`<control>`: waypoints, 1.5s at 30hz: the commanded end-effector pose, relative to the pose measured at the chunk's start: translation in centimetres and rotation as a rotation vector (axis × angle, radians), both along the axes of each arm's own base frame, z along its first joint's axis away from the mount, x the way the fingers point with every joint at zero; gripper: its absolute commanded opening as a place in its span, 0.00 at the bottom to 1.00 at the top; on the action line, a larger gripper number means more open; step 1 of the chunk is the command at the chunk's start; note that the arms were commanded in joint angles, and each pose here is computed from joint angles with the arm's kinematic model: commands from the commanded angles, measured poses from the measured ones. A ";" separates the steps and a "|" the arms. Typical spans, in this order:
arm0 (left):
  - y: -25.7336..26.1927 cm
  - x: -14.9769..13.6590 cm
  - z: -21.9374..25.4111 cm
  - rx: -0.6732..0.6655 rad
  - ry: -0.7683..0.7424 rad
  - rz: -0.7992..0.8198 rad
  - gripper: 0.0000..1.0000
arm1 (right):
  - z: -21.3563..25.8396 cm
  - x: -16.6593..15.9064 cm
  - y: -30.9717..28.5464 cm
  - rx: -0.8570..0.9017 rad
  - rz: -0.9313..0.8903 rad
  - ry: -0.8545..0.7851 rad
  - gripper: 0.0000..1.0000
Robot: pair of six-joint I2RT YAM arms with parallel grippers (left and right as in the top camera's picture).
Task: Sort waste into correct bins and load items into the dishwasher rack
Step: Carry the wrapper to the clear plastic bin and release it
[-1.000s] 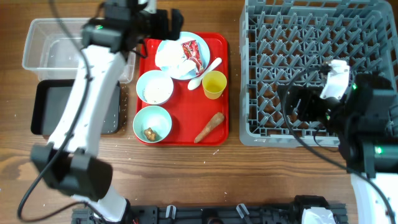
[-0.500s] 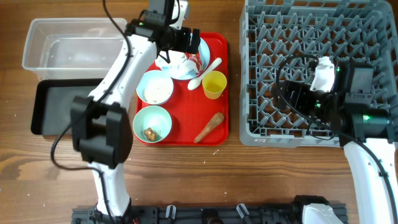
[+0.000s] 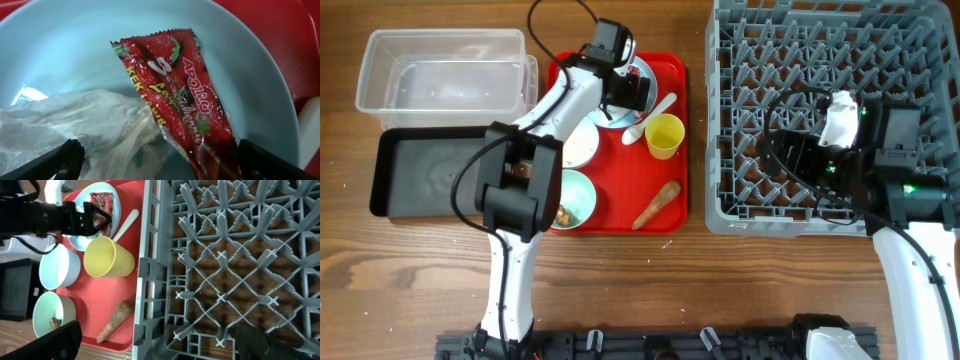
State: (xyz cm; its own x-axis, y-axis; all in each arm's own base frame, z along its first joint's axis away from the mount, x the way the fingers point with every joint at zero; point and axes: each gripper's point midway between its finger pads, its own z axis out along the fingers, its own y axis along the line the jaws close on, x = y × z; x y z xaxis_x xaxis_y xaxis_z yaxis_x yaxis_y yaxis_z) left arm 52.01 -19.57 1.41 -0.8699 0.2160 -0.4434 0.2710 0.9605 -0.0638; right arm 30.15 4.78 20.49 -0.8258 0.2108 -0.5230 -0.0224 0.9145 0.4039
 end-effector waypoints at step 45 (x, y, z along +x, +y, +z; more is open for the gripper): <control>29.9 4.8 12.2 0.040 -0.236 0.639 0.62 | 1.4 1.0 0.1 0.033 -0.018 -0.045 0.99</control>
